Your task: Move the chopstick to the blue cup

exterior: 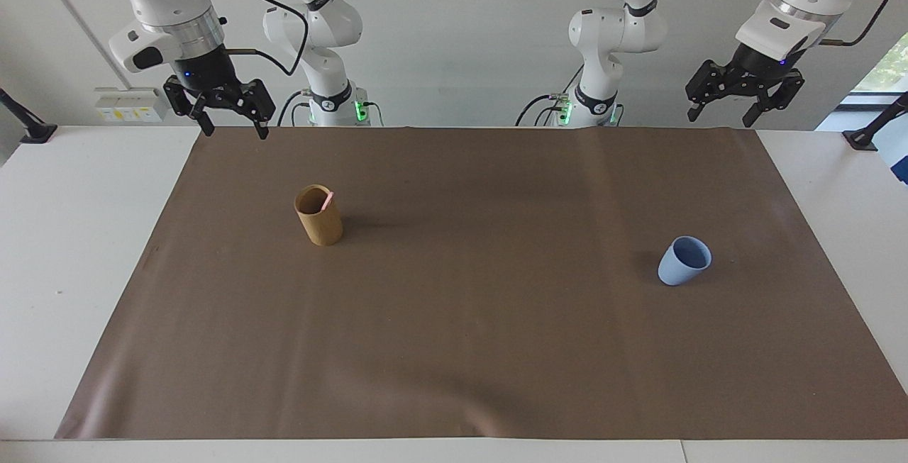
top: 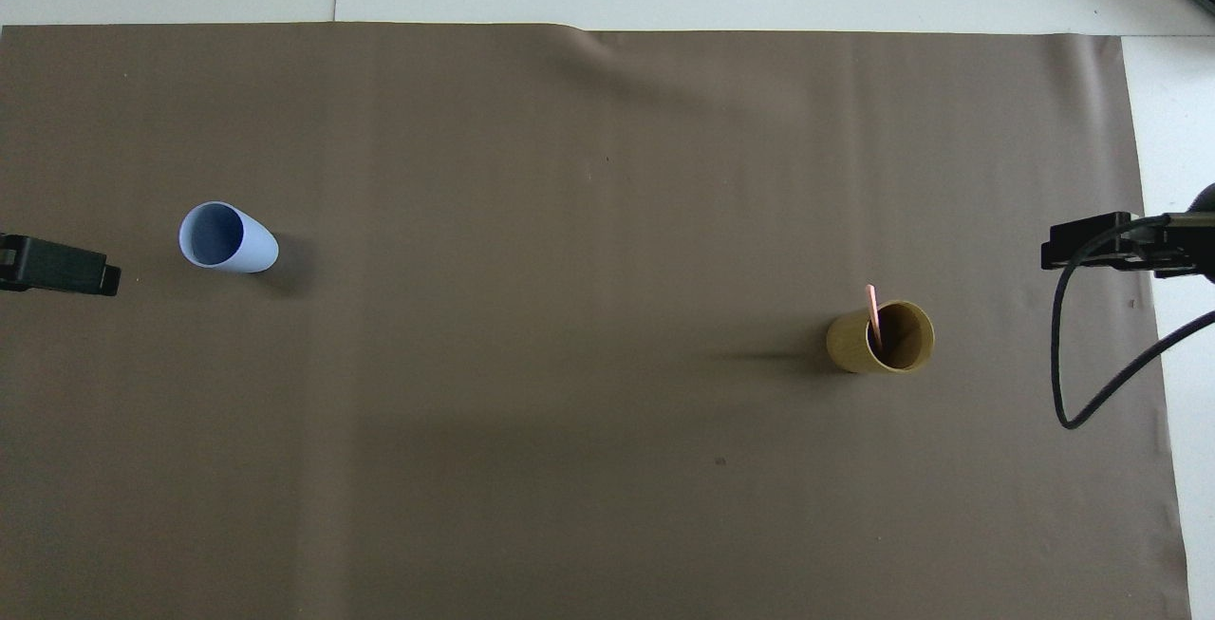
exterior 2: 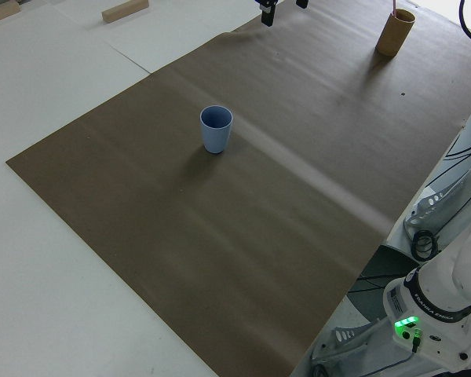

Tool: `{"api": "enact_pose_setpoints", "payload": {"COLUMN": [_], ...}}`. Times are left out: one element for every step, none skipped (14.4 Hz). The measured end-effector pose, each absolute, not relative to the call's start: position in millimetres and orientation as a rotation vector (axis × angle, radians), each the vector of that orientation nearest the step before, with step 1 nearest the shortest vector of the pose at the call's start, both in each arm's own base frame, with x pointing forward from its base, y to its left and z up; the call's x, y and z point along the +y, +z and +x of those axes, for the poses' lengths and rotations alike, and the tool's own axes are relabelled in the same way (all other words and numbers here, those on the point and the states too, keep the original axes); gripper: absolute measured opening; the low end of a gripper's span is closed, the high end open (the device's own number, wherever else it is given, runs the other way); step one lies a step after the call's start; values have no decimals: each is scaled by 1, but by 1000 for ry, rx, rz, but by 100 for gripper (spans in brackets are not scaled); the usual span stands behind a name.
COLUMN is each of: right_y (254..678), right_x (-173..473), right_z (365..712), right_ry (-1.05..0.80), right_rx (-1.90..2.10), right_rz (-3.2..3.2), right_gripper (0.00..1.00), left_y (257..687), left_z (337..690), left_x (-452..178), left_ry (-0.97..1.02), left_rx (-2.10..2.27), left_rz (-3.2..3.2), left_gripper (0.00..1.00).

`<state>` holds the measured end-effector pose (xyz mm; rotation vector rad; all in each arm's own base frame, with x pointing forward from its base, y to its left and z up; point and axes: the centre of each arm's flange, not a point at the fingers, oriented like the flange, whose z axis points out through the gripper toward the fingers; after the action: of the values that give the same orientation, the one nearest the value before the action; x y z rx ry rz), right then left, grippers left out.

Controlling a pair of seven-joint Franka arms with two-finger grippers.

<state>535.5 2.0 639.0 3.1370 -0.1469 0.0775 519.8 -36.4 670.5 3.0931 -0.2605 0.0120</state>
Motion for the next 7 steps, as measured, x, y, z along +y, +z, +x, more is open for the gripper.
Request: {"api": "enact_pose_setpoints", "payload": {"right_y": [638, 637, 636, 636, 636, 636, 635], "right_x": [2, 2, 2, 2, 3, 3, 3], "right_z": [536, 537, 537, 537, 537, 536, 535], "right_ry": [77, 76, 75, 74, 71, 64, 49], "right_rx": [-147, -147, -146, -146, -145, -145, -145], "right_rz": [3137, 3137, 3137, 3137, 3137, 3137, 3137], "right_gripper": [100, 100, 100, 100, 100, 100, 100], "left_y": [670, 670, 670, 670, 670, 670, 670], "left_z": [520, 520, 520, 520, 520, 520, 520], "left_x": [-36, -36, -36, -36, -36, -36, -36], "left_ry": [12, 12, 12, 12, 12, 12, 12], "left_rx": [-261, -261, -261, -260, -260, -260, -260], "left_rz": [3093, 3093, 3093, 3093, 3093, 3093, 3093], "left_gripper": [100, 100, 100, 100, 100, 100, 100]}}
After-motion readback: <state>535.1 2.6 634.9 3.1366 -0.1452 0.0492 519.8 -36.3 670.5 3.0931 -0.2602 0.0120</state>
